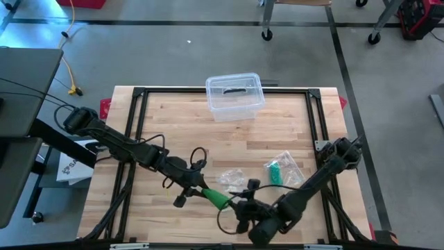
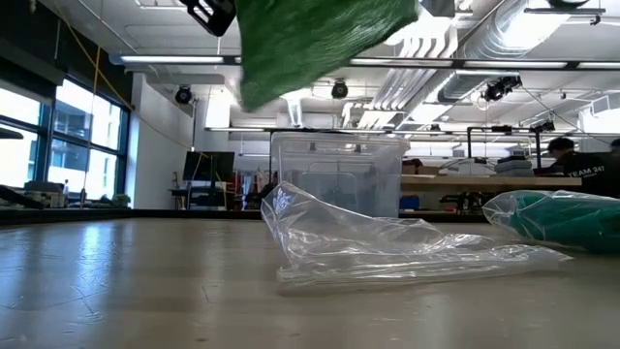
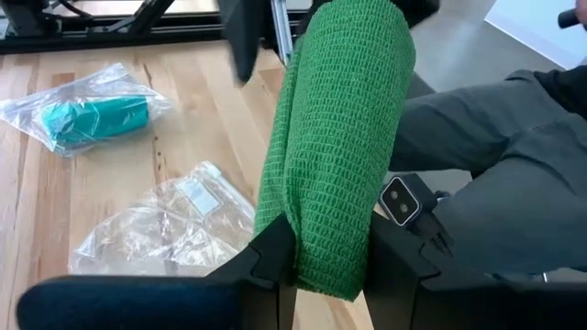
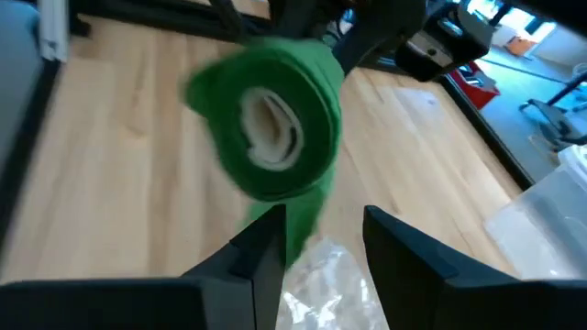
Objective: Roll bandage
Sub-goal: Roll the green bandage
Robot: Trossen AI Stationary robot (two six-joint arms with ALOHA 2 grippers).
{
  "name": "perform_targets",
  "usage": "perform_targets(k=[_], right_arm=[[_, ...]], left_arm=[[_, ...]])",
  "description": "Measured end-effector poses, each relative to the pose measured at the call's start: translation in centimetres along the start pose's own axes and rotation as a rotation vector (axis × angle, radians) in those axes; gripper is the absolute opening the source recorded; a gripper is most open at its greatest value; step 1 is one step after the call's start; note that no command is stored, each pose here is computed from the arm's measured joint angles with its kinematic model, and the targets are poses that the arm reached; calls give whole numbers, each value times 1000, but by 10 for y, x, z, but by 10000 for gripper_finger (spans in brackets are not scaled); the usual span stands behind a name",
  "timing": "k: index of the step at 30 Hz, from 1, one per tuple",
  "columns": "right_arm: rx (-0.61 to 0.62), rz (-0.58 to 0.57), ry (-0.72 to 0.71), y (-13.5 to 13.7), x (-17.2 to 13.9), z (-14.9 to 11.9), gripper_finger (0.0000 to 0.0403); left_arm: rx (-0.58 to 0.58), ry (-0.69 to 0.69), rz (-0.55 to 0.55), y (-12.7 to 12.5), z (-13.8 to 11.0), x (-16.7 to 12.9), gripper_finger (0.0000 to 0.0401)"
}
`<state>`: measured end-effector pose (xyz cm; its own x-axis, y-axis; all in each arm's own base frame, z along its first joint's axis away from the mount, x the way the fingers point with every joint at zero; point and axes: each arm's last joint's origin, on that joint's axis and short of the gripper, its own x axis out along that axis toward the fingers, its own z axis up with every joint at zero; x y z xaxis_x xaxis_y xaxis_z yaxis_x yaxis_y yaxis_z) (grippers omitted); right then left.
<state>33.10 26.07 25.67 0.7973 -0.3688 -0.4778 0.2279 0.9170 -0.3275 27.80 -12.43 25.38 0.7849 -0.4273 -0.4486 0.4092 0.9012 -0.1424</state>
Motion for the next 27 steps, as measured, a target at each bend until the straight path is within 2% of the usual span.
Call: perform_targets(k=[4,9,14,18,22,27], right_arm=[[-40,-28,10,-1,15,-2,120],[-43,-32,22,6,20,-8,17],[17,25,58,18,25,-18,2],[41,95,49,36,28,-25,1],[70,157,-24,51,21,-22,0],[64,193,-108,59,11,-14,0]], left_arm=[[-3,-11,-4,-1,1,0,87],[-1,-16,-8,-2,2,0,87],[5,-48,-2,-6,6,-7,87],[12,-77,66,-6,11,-17,86],[11,-47,149,-4,9,-24,86],[11,-13,189,-3,6,-24,86]])
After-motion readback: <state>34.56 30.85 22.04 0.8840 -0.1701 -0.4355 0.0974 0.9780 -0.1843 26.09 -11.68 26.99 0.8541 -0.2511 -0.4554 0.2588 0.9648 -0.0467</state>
